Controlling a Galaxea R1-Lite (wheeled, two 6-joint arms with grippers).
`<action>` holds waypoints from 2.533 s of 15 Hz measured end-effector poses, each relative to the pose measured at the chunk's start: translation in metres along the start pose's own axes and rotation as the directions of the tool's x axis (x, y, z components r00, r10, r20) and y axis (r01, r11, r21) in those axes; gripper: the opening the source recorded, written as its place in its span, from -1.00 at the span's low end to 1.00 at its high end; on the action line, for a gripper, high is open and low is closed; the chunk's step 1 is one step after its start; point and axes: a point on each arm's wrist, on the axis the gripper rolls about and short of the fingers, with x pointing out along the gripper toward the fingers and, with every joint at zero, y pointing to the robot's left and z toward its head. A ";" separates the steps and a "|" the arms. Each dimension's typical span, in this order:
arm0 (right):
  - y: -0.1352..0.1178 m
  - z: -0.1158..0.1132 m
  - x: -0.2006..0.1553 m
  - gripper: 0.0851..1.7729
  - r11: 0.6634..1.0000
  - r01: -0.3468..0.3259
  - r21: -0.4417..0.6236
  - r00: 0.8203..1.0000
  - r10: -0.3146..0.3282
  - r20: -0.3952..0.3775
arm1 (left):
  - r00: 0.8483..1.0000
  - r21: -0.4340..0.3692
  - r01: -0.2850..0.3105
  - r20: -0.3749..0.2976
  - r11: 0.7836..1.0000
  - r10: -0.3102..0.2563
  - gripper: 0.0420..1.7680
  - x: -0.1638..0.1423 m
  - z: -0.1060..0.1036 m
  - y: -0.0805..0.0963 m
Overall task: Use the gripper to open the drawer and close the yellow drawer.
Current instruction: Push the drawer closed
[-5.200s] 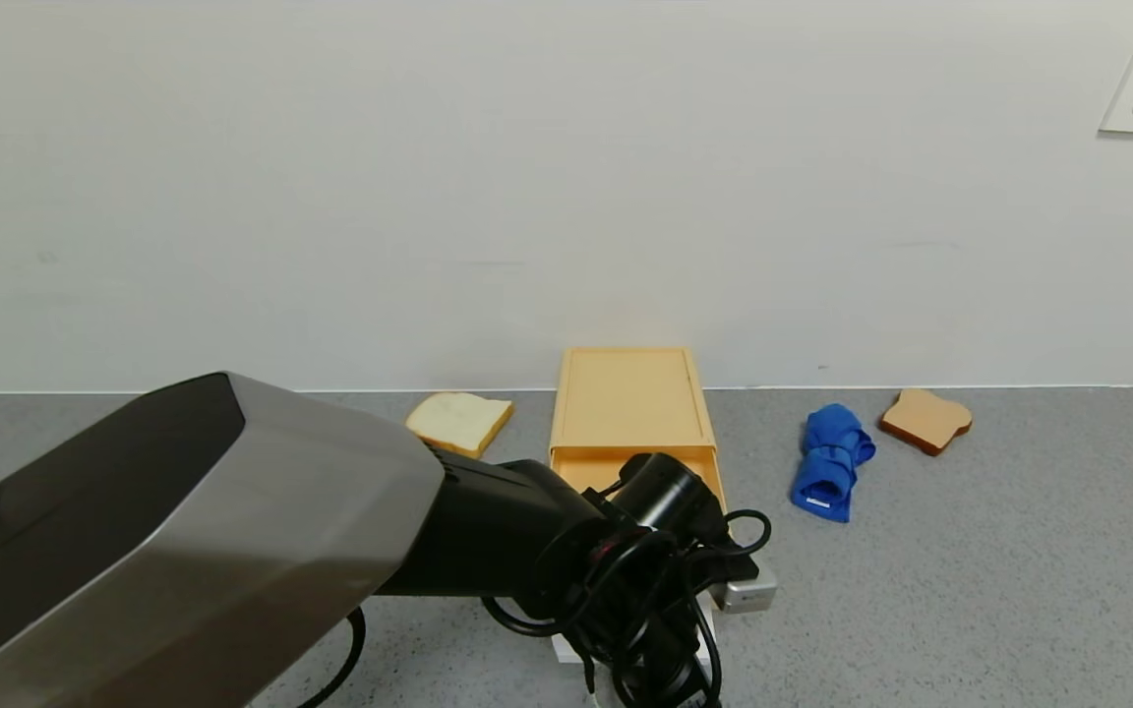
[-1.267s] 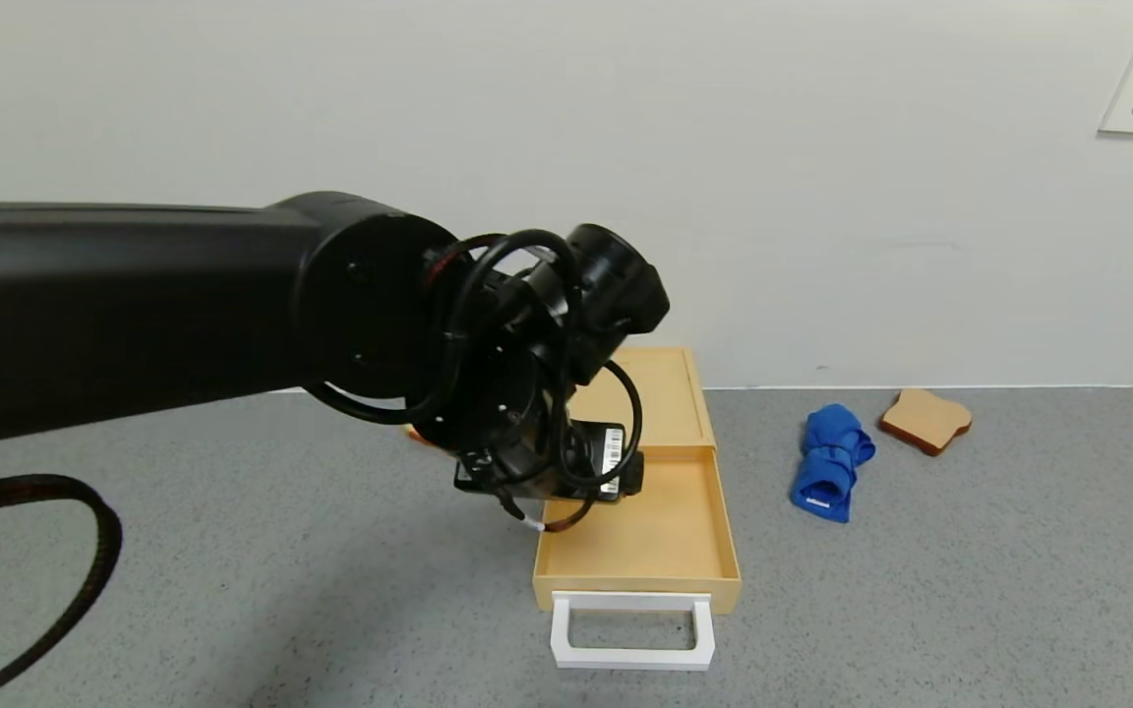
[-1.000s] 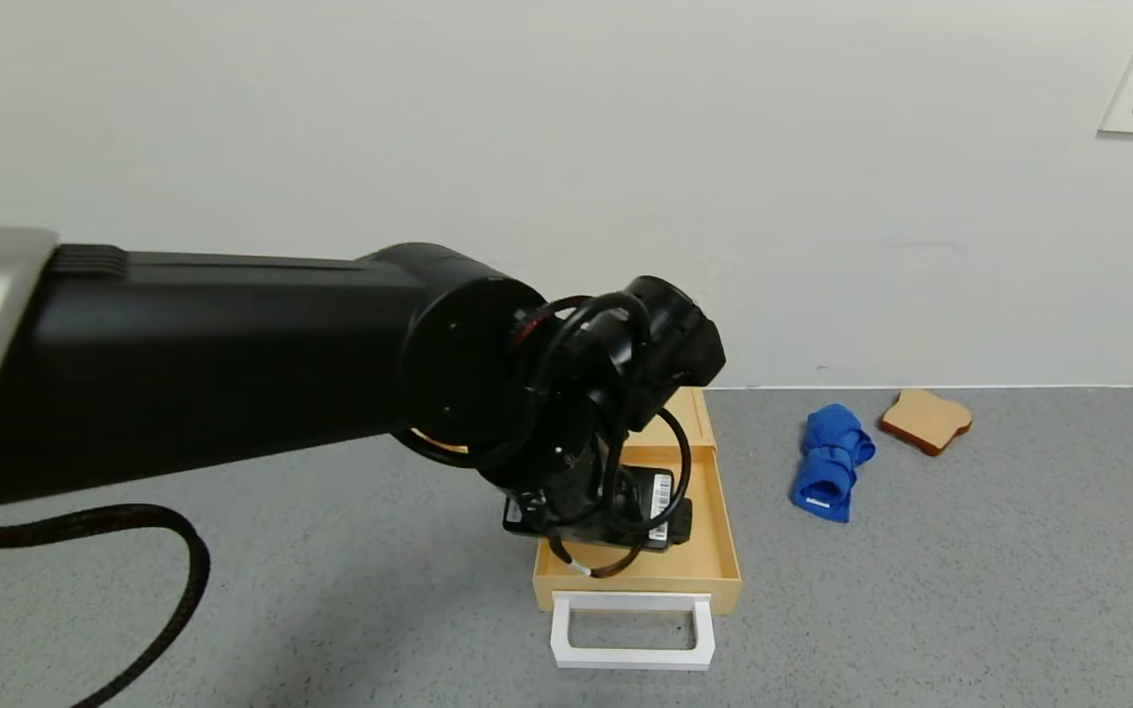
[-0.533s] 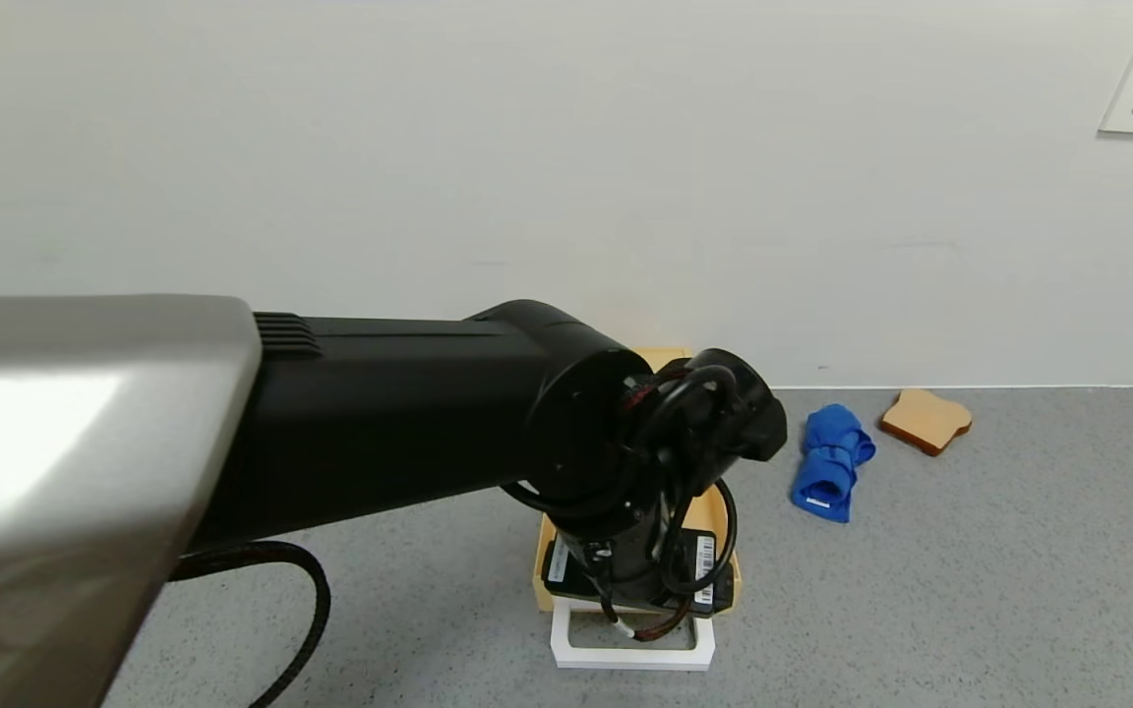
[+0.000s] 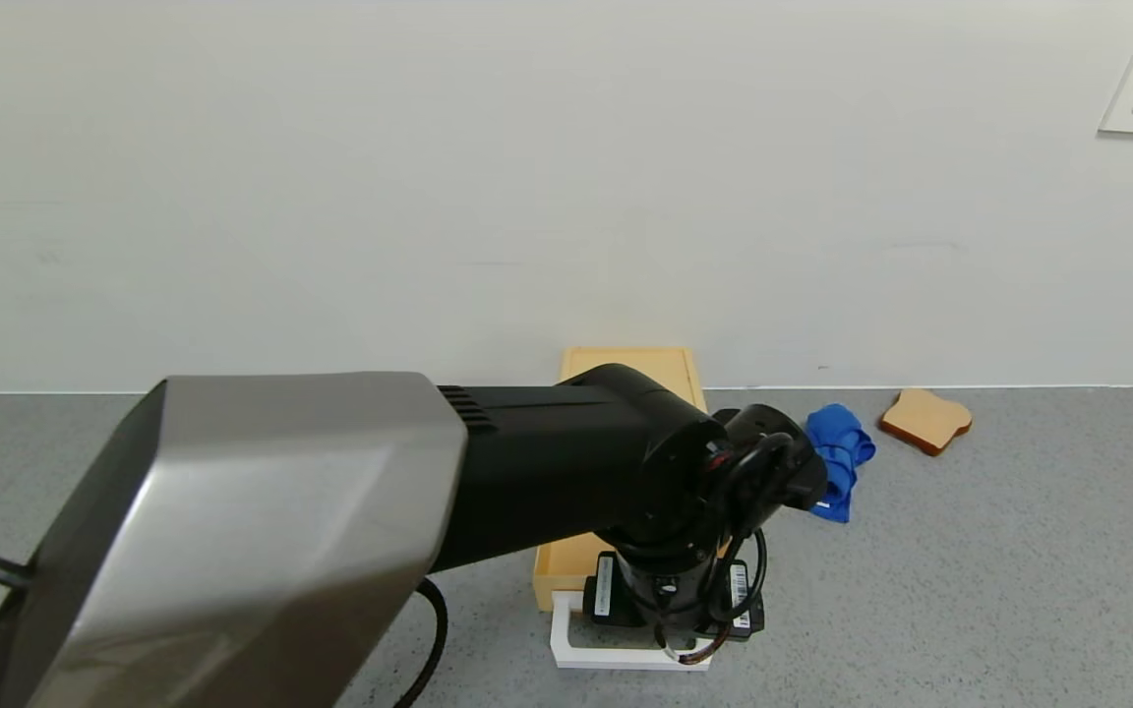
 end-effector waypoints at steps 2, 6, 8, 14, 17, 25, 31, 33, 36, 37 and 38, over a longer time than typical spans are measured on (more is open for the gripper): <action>0.000 0.000 0.000 0.93 1.000 0.000 0.000 1.000 0.000 0.000 | 1.000 -0.022 -0.005 0.005 1.000 0.005 0.96 0.009 0.000 -0.006; 0.000 0.000 0.000 0.93 1.000 0.000 0.000 1.000 0.000 0.000 | 0.999 -0.050 -0.027 0.042 0.998 0.029 0.96 0.022 -0.003 -0.014; 0.000 0.000 0.000 0.93 1.000 0.000 0.000 1.000 0.000 0.000 | 0.996 -0.066 -0.052 0.066 0.996 0.057 0.96 0.028 -0.004 -0.016; 0.000 0.000 0.000 0.93 1.000 0.000 0.000 1.000 0.000 0.000 | 0.993 -0.078 -0.076 0.086 0.994 0.083 0.96 0.038 -0.005 -0.018; 0.000 0.000 0.000 0.93 1.000 0.000 0.000 1.000 0.000 0.000 | 0.993 -0.083 -0.081 0.084 0.993 0.088 0.96 0.043 -0.005 -0.019; 0.000 0.000 0.000 0.93 1.000 0.000 0.000 1.000 0.000 0.000 | 0.988 -0.087 -0.082 0.123 0.993 0.092 0.96 0.048 -0.001 -0.019; 0.000 0.000 0.000 0.93 1.000 0.000 0.000 1.000 0.000 0.000 | 0.977 -0.069 -0.101 0.181 0.993 0.112 0.96 0.050 0.004 -0.019; 0.000 0.000 0.000 0.93 1.000 0.000 0.000 1.000 0.000 0.000 | 0.974 -0.054 -0.109 0.193 0.993 0.118 0.96 0.051 0.006 -0.018; 0.000 0.000 0.000 0.93 1.000 0.000 0.000 1.000 0.000 0.000 | 0.973 -0.043 -0.111 0.201 0.993 0.117 0.96 0.052 0.009 -0.017; 0.000 0.000 0.000 0.93 1.000 0.000 0.000 1.000 0.000 0.000 | 0.971 -0.044 -0.101 0.212 0.994 0.108 0.96 0.053 0.011 -0.017; 0.000 0.000 0.000 0.93 1.000 0.000 0.000 1.000 0.000 0.000 | 0.970 -0.037 -0.096 0.220 0.995 0.102 0.96 0.053 0.013 -0.017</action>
